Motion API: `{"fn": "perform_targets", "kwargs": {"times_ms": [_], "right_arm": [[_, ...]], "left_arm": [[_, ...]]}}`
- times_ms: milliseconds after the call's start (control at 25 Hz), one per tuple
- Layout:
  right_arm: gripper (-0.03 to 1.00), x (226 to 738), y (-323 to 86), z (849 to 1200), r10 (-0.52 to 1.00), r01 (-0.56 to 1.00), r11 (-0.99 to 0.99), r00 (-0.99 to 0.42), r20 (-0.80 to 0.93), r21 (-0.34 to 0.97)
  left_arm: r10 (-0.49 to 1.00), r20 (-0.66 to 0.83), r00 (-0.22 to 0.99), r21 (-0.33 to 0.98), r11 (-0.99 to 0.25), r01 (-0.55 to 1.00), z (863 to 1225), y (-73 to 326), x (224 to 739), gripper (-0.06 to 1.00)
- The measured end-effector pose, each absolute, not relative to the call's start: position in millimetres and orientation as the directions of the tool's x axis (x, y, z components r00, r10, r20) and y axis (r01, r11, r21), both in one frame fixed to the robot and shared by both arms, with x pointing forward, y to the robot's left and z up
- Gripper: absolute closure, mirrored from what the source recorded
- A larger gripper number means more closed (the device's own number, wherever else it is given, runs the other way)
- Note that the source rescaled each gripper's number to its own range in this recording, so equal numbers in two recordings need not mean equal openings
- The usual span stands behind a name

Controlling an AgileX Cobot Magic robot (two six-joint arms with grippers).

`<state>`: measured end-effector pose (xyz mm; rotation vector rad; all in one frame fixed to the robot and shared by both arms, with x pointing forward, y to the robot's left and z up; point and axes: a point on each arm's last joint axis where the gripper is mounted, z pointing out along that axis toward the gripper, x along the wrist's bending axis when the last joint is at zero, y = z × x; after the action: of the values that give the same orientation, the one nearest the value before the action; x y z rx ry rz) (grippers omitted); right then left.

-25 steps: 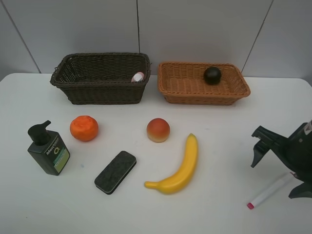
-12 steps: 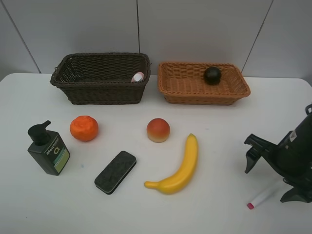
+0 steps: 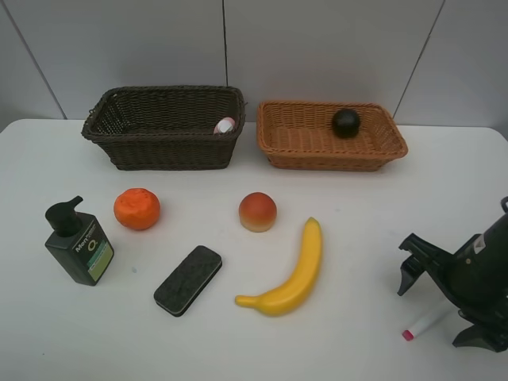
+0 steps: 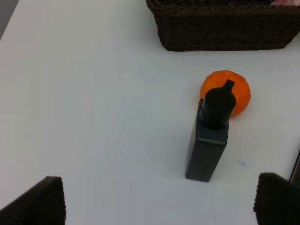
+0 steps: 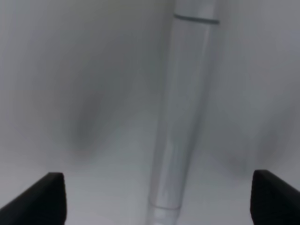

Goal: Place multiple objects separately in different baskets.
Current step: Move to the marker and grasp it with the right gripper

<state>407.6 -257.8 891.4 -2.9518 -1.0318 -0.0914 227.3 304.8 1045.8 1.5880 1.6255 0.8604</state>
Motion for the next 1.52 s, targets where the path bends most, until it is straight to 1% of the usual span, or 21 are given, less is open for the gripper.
{"fn": "perform_targets", "kwargs": {"times_ms": [280,480,880,1000,1080,1120,1160,1200,1240,1280,1320,1360,1520], "right_arm": [[-0.01,407.5,-257.8,890.5,0.622,0.623,-0.782,0.781,0.054,0.004],[-0.01,407.7,-257.8,879.6,0.622,0.622,-0.782,0.783,0.007,-0.018],[-0.01,409.0,-257.5,877.9,0.621,0.621,-0.784,0.784,0.014,-0.016],[0.01,409.0,-257.5,877.9,0.621,0.621,-0.784,0.784,0.014,-0.016],[0.06,409.0,-257.5,877.9,0.621,0.621,-0.784,0.784,0.014,-0.016],[0.12,409.0,-257.5,877.9,0.621,0.621,-0.784,0.784,0.014,-0.016],[0.22,409.0,-257.5,877.9,0.621,0.621,-0.784,0.784,0.014,-0.016],[0.38,409.0,-257.5,877.9,0.621,0.621,-0.784,0.784,0.014,-0.016],[0.57,409.0,-257.5,877.9,0.621,0.621,-0.784,0.784,0.014,-0.016],[0.83,409.0,-257.5,877.9,0.621,0.621,-0.784,0.784,0.014,-0.016],[0.97,409.0,-257.3,877.9,0.619,0.619,-0.785,0.786,0.015,-0.017],[0.94,409.1,-257.3,877.9,0.619,0.619,-0.785,0.786,0.016,-0.016],[0.94,409.2,-257.3,877.9,0.619,0.619,-0.785,0.786,0.016,-0.016]], "left_arm": [[1.0,-0.03,-0.007,0.843,0.029,0.537,1045.8,304.8,227.3,-0.05],[1.0,-0.03,-0.007,0.843,0.029,0.537,1045.8,304.8,227.3,-0.05],[1.0,-0.03,-0.007,0.843,0.029,0.537,1045.8,304.8,227.3,-0.05],[1.0,-0.03,-0.007,0.843,0.029,0.537,1045.8,304.8,227.3,-0.05],[1.0,-0.03,-0.007,0.843,0.029,0.537,1045.8,304.8,227.3,-0.05],[1.0,-0.03,-0.007,0.843,0.029,0.537,1045.8,304.8,227.3,-0.05],[1.0,-0.03,-0.007,0.843,0.029,0.537,1045.8,304.8,227.3,-0.05],[1.0,-0.03,-0.007,0.843,0.029,0.537,1045.8,304.8,227.3,-0.05],[1.0,-0.03,-0.007,0.843,0.029,0.537,1045.8,304.8,227.3,-0.05],[1.0,-0.03,-0.007,0.843,0.029,0.537,1045.8,304.8,227.3,-0.05],[1.0,-0.03,-0.007,0.843,0.029,0.537,1045.8,304.8,227.3,-0.05],[1.0,-0.03,-0.007,0.843,0.029,0.537,1045.8,304.8,227.3,-0.05],[1.0,-0.03,-0.007,0.843,0.029,0.537,1045.8,304.8,227.3,-0.05]]}}
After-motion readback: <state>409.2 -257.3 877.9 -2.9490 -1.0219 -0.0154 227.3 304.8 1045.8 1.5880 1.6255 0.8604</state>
